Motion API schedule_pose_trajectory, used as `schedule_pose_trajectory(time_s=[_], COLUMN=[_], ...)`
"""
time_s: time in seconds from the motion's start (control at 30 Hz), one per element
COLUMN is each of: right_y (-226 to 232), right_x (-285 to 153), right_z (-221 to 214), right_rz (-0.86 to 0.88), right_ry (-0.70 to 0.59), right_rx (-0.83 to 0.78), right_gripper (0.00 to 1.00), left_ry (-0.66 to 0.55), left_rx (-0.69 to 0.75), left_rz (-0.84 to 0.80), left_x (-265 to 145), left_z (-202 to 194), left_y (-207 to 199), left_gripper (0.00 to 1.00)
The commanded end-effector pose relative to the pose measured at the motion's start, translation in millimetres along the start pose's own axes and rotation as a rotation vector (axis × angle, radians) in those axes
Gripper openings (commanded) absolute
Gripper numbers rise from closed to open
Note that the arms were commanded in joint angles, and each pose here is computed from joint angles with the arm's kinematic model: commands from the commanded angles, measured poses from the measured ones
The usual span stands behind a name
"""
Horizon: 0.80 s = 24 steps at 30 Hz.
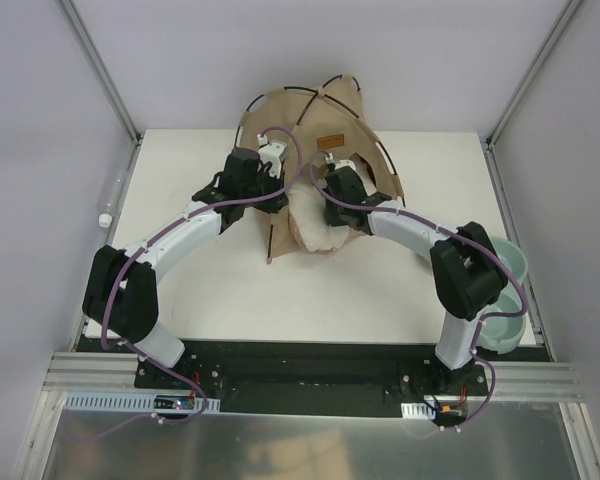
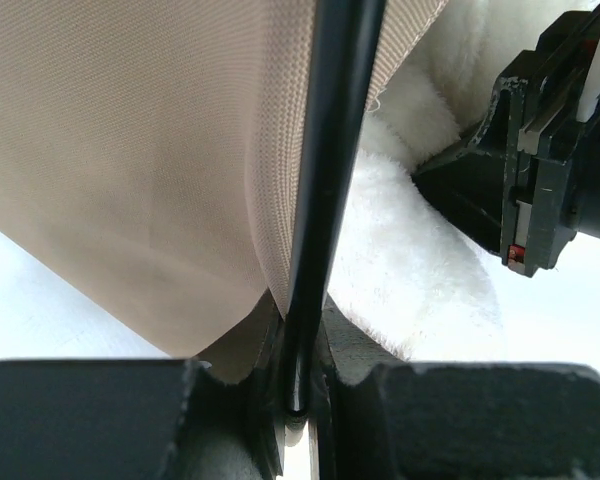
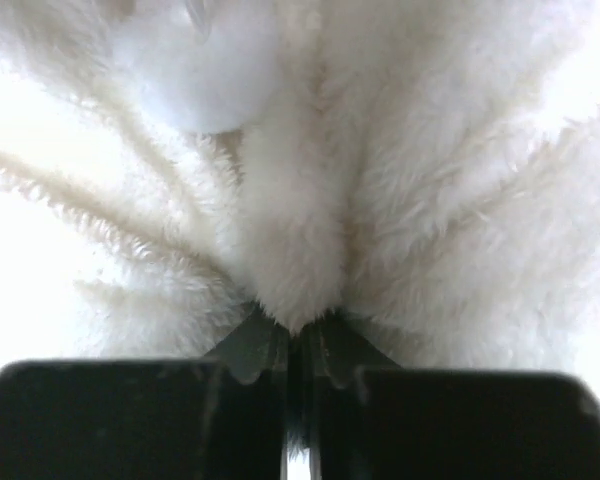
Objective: Set up the pet tent
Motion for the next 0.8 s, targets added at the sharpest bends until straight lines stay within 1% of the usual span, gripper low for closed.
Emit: schedule_pose_trajectory(time_s=[0.0,0.1,0.13,0.3,0.37,0.47,0.6,0.77], right_y=[-0.7,2.1,6.0,7.9,6.5,9.2,9.0,19.4], right_x=[10.1,-6.0,-11.9,-46.4,-55.0,-59.9,-41.8,-3.6], right_z=[-5.4,12.4,23.4,68.2,84.6,105.1,113.6,110.6], right_rz=[-0.022,0.016,0.05,0.162,0.188,0.212,0.196,0.225], right_ry=[-0.039,-0.156,-0.219,-0.457,-0.532,-0.625,-0.684,-0.64], right_rx=[0.056,0.117,0.15,0.354,0.426,0.48,0.491,0.438], right_gripper=[0.0,0.0,0.0,0.0,0.0,0.0,0.0,0.0], left_ry=[-0.061,-0.06,-0.061,-0.059,-0.059,-0.054,-0.052,-0.049], left_rx=[-0.027,-0.026,-0.024,-0.027,-0.026,-0.024,-0.027,-0.028], left_rz=[-0.011,-0.009,-0.011,-0.02,-0.021,-0.021,-0.025,-0.027], left_x=[-6.8,-7.3,-7.5,-8.0,-8.4,-9.0,-10.7,-12.6], left_z=[20.4,21.1,21.7,23.0,23.6,22.9,23.7,25.6], left_y=[-2.6,-2.5,-2.7,-4.1,-4.3,-4.3,-5.4,-6.2], left_gripper=[0.0,0.0,0.0,0.0,0.0,0.0,0.0,0.0])
Point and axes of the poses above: each gripper's point midway between its finger pads, its own x axis out along the fingers, its own y axis along the line the jaws close on, z = x × y, the point moved 6 cm from there along -x, back along the fingers, and after that the axes turned 5 degrees about x, right-handed, at the moved point
